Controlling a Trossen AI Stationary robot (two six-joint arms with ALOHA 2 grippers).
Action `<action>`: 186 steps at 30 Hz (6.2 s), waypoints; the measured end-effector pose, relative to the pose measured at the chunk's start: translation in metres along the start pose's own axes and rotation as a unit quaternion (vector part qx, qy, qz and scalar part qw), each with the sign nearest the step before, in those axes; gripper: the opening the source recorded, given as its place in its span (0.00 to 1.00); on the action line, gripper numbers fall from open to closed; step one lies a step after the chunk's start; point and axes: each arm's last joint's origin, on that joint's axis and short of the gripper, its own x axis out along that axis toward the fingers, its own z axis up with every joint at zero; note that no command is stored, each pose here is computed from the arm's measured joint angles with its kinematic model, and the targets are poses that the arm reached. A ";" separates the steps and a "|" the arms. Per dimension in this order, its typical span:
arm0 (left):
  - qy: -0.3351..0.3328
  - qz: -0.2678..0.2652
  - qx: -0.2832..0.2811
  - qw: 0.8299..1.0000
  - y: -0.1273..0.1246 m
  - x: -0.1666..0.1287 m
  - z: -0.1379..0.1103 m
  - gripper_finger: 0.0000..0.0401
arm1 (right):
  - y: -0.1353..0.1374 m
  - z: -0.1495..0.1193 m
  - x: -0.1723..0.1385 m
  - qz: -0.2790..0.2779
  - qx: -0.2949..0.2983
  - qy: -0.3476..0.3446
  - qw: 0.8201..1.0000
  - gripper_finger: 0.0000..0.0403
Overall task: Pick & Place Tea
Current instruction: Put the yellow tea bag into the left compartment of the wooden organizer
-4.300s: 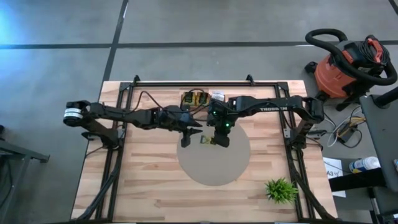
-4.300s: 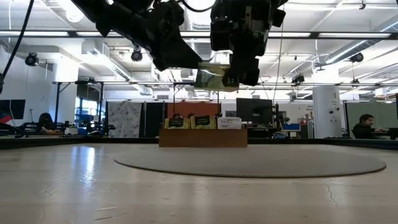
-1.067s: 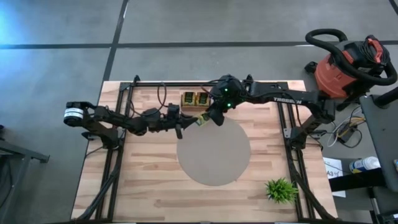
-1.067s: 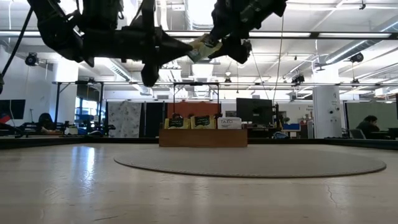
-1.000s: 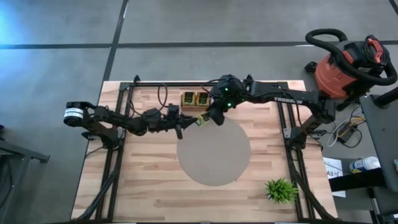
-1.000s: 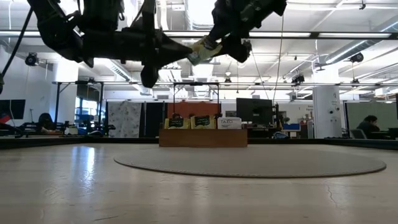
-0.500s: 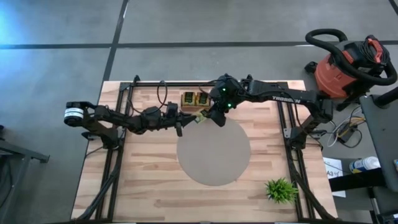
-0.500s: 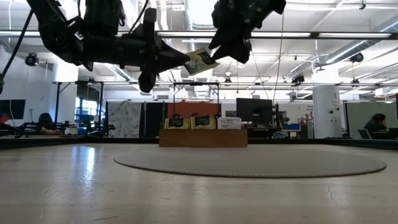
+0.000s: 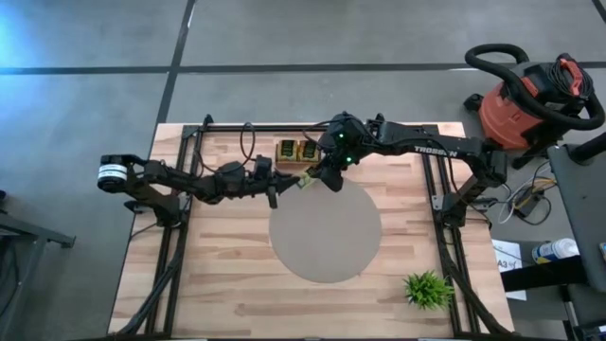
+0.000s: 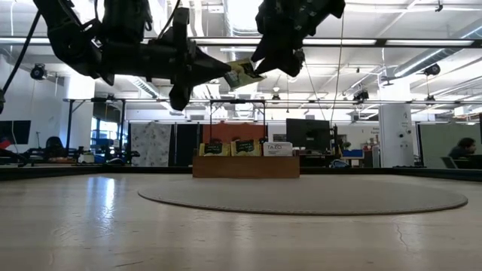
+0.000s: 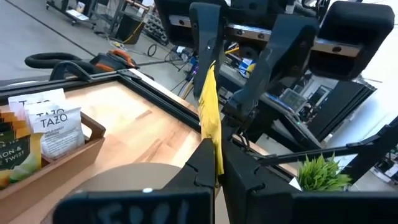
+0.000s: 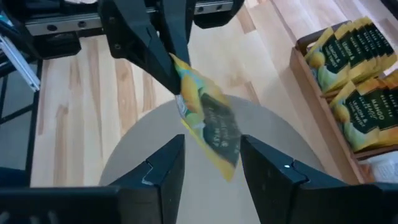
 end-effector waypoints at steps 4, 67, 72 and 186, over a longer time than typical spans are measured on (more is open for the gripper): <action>0.018 0.008 0.004 1.000 0.002 0.000 -0.003 0.02 | -0.001 0.000 0.000 -0.013 -0.007 -0.001 1.000 0.38; 0.057 0.128 0.014 0.990 0.015 0.000 -0.004 0.14 | -0.036 0.007 -0.005 -0.105 -0.044 -0.021 0.993 0.02; 0.136 0.174 0.006 0.975 0.021 -0.009 -0.016 0.14 | -0.054 0.004 0.011 -0.141 -0.083 0.013 0.986 0.02; 0.079 0.288 0.174 0.938 0.079 -0.010 0.010 0.14 | -0.074 0.079 0.130 -0.169 -0.235 0.156 0.945 0.02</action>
